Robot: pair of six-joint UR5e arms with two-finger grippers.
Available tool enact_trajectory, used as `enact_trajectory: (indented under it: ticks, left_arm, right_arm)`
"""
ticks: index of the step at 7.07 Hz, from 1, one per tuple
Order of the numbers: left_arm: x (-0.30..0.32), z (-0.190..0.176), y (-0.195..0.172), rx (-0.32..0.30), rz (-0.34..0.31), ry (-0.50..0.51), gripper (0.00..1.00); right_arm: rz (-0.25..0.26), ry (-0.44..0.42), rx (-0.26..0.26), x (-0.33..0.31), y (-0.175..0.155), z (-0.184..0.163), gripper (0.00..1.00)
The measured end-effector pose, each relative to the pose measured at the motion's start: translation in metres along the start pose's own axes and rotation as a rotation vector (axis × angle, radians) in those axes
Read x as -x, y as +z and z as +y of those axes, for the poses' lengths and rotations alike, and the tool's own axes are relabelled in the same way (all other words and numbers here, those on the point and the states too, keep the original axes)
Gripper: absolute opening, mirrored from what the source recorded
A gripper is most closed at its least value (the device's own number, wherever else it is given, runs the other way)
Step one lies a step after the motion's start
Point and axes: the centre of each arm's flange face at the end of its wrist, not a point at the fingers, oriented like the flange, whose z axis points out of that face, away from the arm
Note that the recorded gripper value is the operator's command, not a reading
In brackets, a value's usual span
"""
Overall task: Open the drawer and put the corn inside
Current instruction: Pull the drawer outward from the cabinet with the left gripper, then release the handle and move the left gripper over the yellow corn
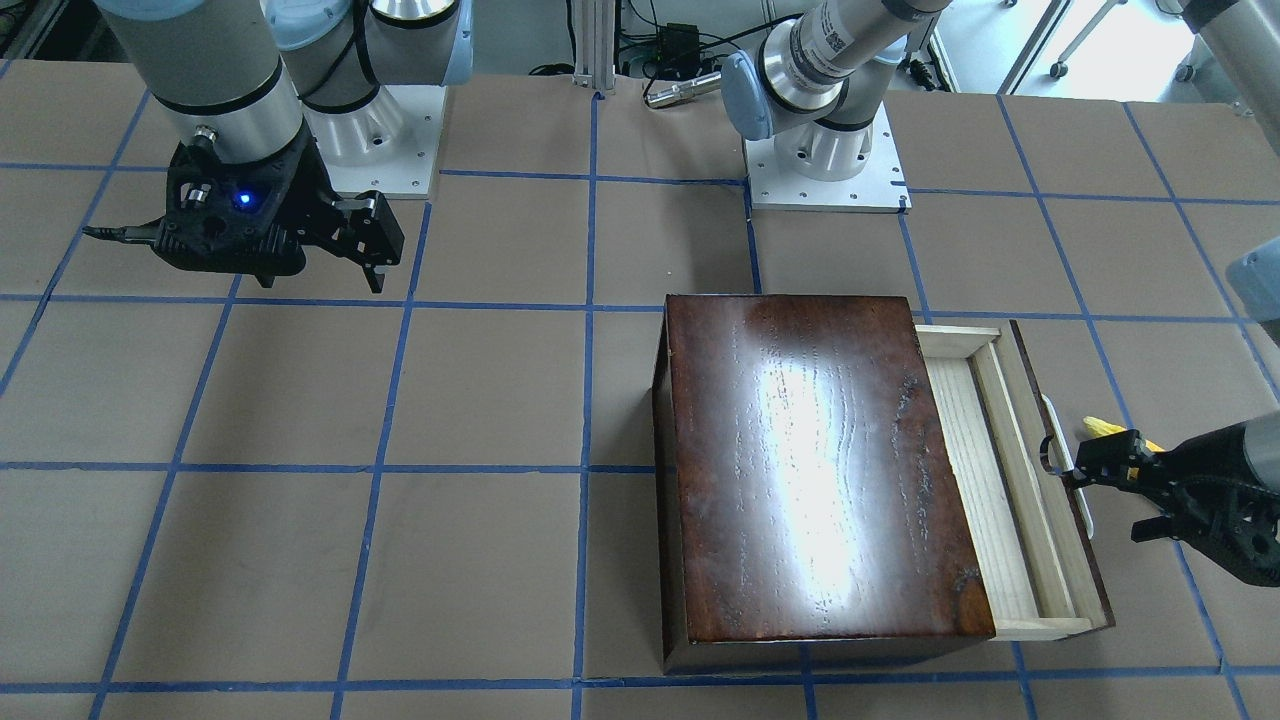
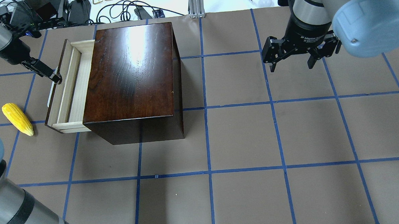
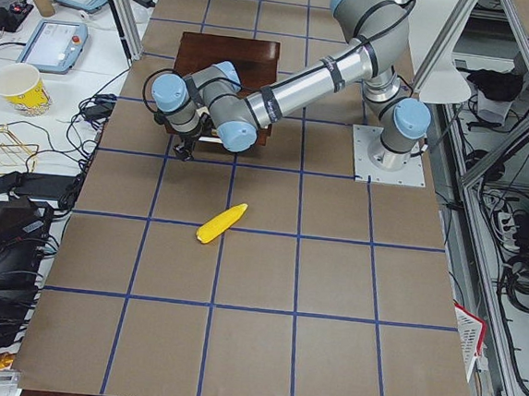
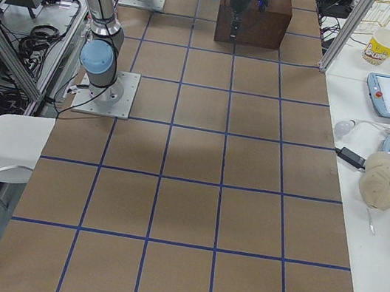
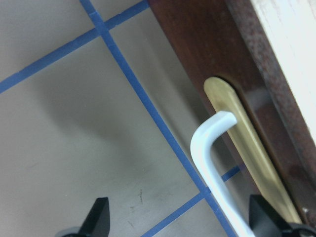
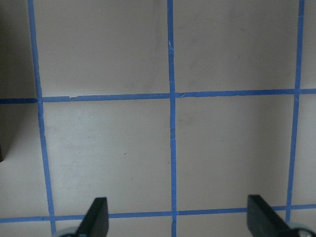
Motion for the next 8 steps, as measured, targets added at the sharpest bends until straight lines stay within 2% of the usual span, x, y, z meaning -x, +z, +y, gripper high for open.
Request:
enact_trajectory:
  ticks: [6,8]
  left_arm:
    - [0.012,0.015,-0.005,0.011,-0.007,-0.009,1.0]
    - [0.005,0.017,-0.02,-0.001,-0.024,-0.016,1.0]
  right_arm:
    - [0.0,0.0,0.0,0.0,0.0,0.0,1.0]
    - [0.0,0.0,0.0,0.0,0.0,0.0,1.0]
